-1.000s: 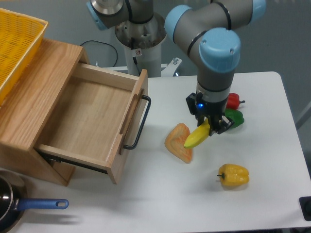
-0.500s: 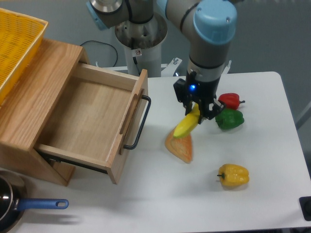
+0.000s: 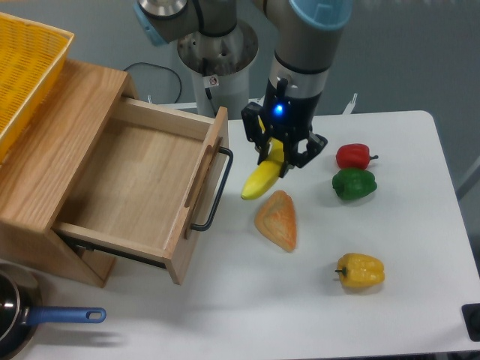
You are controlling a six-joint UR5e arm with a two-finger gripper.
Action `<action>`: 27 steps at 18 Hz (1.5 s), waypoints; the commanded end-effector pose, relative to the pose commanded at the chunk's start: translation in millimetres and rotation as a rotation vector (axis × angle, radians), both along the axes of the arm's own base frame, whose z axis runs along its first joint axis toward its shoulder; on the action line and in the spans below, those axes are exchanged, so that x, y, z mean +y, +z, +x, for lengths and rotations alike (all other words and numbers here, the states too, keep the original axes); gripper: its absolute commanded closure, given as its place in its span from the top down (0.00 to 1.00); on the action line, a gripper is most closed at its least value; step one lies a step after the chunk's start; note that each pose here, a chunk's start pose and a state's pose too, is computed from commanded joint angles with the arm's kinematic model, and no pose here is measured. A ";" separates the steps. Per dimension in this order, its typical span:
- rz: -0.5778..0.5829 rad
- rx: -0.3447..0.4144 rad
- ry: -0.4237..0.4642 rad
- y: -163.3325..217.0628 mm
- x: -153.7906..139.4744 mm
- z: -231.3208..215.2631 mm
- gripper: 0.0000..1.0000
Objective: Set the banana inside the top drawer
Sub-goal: 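Lift the banana and carry it toward the open wooden drawer, then lower the held banana down into the drawer interior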
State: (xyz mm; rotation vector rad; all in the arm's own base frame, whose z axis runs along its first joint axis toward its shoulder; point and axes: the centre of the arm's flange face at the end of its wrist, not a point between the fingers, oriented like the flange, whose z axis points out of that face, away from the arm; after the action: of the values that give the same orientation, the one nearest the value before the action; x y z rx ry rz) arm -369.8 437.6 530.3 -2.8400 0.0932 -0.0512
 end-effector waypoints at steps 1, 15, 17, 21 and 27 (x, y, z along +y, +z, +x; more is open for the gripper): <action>0.008 -0.003 0.011 3.6 0.3 3.6 0.37; 0.049 -0.033 0.012 34.1 35.4 85.1 0.37; 0.042 -0.039 0.004 30.9 42.9 93.2 0.37; 0.025 -0.048 -0.009 20.8 47.7 99.1 0.37; -0.001 -0.070 -0.034 3.6 56.6 110.6 0.38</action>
State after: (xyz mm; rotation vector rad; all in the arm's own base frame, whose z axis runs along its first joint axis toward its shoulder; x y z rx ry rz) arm -259.1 494.3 533.9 -2.8340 0.1268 -0.1578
